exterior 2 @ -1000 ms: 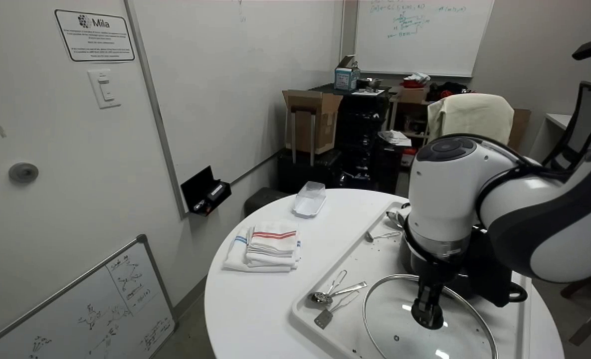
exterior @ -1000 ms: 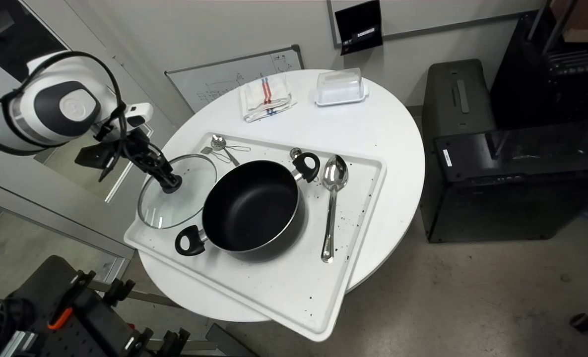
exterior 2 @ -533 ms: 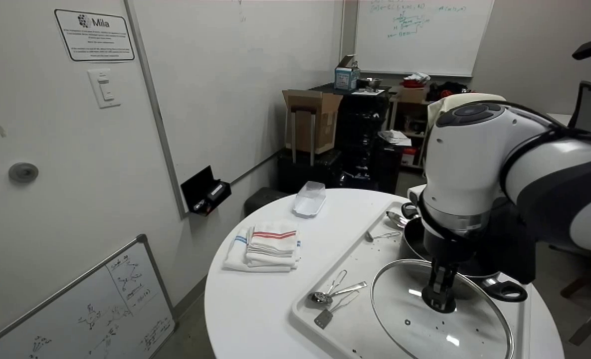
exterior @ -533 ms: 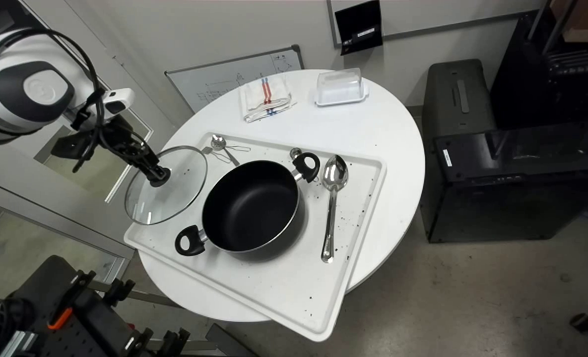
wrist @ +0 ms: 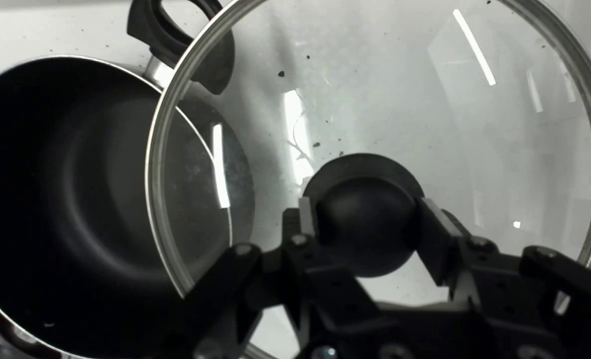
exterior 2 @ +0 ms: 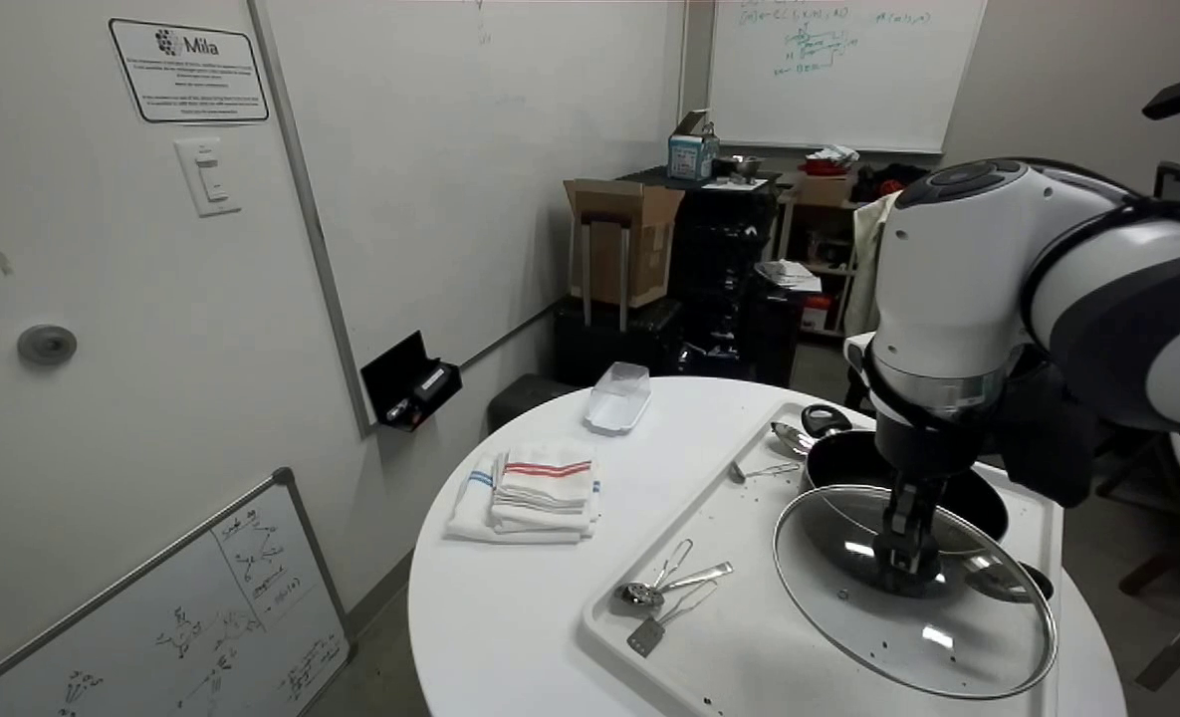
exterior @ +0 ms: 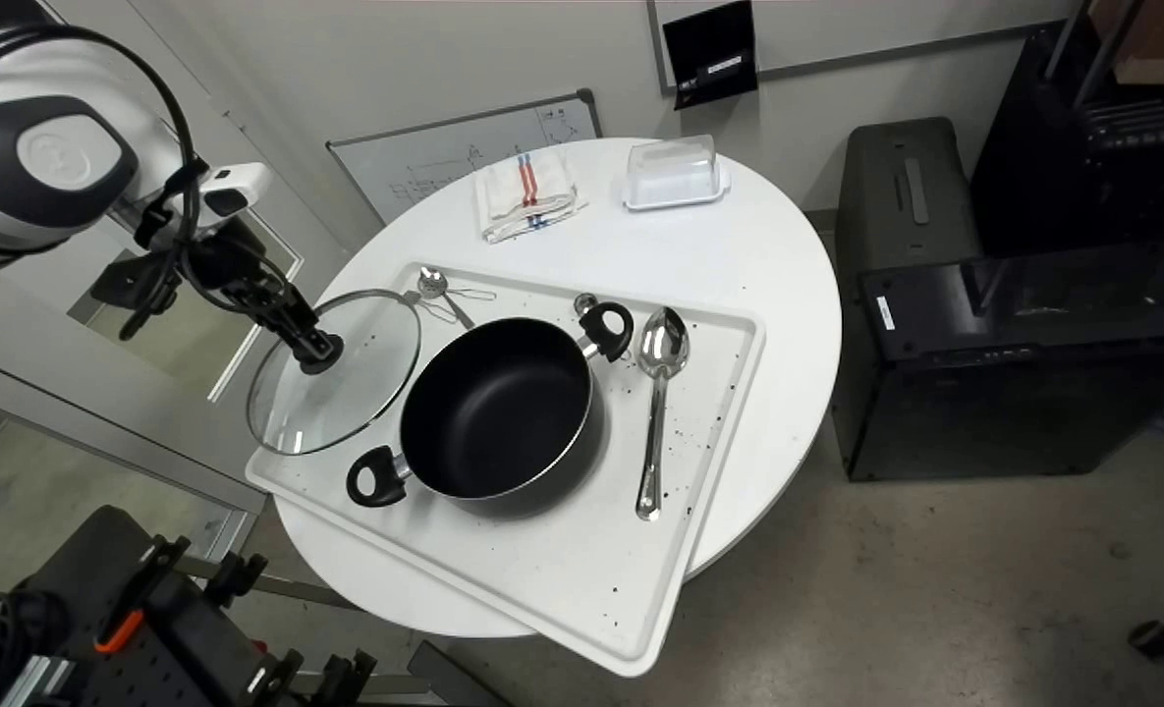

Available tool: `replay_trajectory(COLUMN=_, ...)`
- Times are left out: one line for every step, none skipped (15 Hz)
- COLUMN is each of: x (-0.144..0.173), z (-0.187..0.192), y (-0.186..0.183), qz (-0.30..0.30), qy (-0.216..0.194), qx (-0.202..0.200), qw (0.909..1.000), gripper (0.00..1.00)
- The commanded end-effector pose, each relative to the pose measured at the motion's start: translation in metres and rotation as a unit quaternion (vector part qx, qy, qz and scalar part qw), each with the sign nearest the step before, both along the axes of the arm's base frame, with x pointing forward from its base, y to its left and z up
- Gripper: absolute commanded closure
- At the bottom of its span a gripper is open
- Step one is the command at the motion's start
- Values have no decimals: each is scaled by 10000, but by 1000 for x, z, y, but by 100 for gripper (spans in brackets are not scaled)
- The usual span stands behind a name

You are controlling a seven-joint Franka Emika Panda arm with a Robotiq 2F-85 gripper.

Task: Put the glass lid on the black pot

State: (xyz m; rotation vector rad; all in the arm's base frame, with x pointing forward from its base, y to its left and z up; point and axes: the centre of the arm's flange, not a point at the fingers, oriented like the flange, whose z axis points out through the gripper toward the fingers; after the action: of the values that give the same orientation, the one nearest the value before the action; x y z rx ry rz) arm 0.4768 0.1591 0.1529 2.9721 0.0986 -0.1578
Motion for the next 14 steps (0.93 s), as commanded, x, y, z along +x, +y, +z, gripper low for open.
replay_trajectory(x=-3, z=18, y=-39, qz=-323, qy=-28, qx=-53, qw=9995, gripper=75)
replay_trajectory(x=-3, z=18, y=-50, qz=-435, qy=-32, qx=-53, qw=9990, gripper=75)
replay_trajectory(x=-1, z=19, y=-64, qz=-573, qy=-33, qx=-40, qw=9983, gripper=75)
replay_trajectory(x=0, z=20, y=-74, qz=-685, qy=-45, qx=-49, qw=9976, gripper=75)
replay_trajectory(x=3, z=21, y=-87, qz=-813, qy=-43, qx=-32, qw=9967, gripper=75)
replay_trajectory(x=5, z=22, y=-99, qz=-941, qy=-41, qx=-21, qw=9956, gripper=75)
replay_trajectory(x=8, z=23, y=-111, qz=-1072, qy=-52, qx=-20, qw=9942, gripper=75)
replay_trajectory(x=11, z=24, y=-122, qz=-1189, qy=-61, qx=-21, qw=9929, gripper=75)
replay_trajectory(x=14, z=24, y=-134, qz=-1313, qy=-65, qx=-14, qw=9913, gripper=75)
replay_trajectory(x=16, z=25, y=-144, qz=-1424, qy=-82, qx=-9, qw=9898, gripper=75)
replay_trajectory(x=19, z=24, y=-154, qz=-1535, qy=-81, qx=0, qw=9881, gripper=75)
replay_trajectory(x=20, z=24, y=-162, qz=-1632, qy=-96, qx=-3, qw=9865, gripper=75)
replay_trajectory(x=22, z=24, y=-170, qz=-1721, qy=-99, qx=1, qw=9850, gripper=75)
replay_trajectory(x=24, z=23, y=-177, qz=-1800, qy=-101, qx=14, qw=9836, gripper=75)
